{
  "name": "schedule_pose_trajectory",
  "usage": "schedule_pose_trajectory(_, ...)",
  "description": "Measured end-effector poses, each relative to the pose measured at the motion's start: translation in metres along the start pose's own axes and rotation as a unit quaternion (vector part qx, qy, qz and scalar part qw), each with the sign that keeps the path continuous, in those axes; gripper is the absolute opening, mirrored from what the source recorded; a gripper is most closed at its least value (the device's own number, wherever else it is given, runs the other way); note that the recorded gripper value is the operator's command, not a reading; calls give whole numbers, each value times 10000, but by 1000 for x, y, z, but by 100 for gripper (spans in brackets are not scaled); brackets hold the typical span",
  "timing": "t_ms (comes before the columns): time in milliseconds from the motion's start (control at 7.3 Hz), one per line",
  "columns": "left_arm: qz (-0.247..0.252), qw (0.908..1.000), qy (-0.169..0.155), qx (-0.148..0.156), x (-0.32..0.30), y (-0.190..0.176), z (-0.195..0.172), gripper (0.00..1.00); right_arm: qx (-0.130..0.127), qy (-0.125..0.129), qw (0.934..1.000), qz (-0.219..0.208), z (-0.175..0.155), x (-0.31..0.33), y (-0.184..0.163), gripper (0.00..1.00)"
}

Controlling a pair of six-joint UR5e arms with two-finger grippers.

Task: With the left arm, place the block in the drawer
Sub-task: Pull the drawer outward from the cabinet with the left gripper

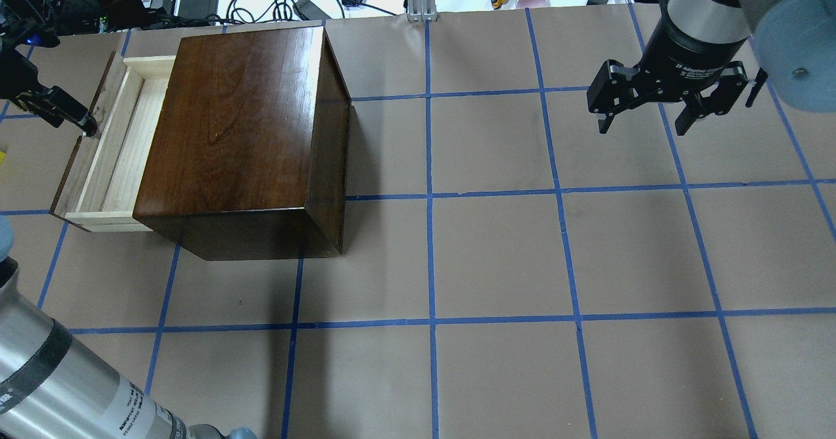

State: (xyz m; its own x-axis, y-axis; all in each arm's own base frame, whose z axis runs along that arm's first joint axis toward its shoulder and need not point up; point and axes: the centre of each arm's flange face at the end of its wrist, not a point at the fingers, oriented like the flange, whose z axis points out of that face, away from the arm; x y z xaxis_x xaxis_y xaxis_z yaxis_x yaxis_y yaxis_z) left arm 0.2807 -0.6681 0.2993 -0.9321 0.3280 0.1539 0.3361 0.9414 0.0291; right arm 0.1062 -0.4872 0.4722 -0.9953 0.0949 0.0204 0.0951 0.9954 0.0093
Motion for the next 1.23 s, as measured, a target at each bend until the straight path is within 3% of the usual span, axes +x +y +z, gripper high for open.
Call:
schedule_pose_trajectory(685, -68, 9997, 203, -123, 12, 8, -11, 100, -1, 0, 10000, 2, 0, 0, 0, 100)
schedule_pose_trajectory(1234, -376, 9988, -226, 207, -31, 35, -64, 100, -1, 0, 10000, 0, 0, 0, 0, 100)
